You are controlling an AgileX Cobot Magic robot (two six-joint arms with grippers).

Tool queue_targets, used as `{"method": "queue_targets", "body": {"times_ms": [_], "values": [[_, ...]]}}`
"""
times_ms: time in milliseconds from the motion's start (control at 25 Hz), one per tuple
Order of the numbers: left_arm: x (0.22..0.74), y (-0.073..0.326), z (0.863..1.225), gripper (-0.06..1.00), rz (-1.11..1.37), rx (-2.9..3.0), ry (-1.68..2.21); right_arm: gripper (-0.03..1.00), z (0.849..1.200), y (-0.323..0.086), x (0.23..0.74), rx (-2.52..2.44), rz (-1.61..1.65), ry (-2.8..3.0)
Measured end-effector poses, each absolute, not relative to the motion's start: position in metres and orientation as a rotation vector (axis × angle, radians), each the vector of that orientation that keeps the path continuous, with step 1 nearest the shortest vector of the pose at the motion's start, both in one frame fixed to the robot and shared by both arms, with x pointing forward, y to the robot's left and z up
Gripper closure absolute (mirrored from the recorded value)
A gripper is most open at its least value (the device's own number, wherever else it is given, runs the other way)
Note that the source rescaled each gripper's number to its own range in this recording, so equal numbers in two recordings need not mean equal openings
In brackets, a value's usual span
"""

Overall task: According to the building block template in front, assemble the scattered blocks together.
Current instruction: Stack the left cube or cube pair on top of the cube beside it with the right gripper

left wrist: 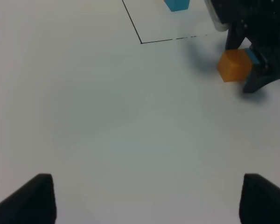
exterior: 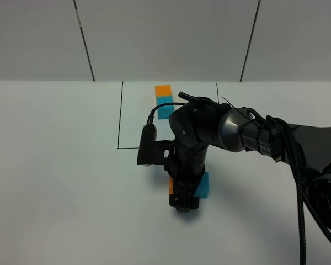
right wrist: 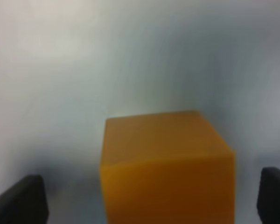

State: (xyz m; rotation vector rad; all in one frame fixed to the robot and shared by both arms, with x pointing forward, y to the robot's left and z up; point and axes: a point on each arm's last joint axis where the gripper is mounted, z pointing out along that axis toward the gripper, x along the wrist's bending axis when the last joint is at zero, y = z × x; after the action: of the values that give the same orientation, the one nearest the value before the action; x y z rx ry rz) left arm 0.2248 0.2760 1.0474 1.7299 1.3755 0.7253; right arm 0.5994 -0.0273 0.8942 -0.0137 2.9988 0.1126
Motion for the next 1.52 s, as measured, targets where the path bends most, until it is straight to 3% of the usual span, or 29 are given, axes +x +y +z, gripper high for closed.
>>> {"method": "queue_targets", "body": {"times_ms": [680, 880, 1160, 1520], "values": [[0.225, 0.276, 1.047, 0.27, 0.725, 1.730, 1.376, 0.25, 0.888, -0.030, 0.602, 0.036, 0.120, 3.034], [0.225, 0.276, 1.047, 0.27, 0.725, 1.730, 1.376, 0.44, 0.887, -0.030, 0.600, 0.043, 0.110, 3.054], [0.225, 0.276, 1.047, 0.27, 0.725, 1.730, 1.376, 0.96, 0.886, -0.031, 0.600, 0.044, 0.096, 3.057], [0.225, 0.276, 1.047, 0.27, 0.725, 1.730, 1.376, 0.95, 0.908, -0.033, 0.601, 0.253, 0.147, 2.997]]}}
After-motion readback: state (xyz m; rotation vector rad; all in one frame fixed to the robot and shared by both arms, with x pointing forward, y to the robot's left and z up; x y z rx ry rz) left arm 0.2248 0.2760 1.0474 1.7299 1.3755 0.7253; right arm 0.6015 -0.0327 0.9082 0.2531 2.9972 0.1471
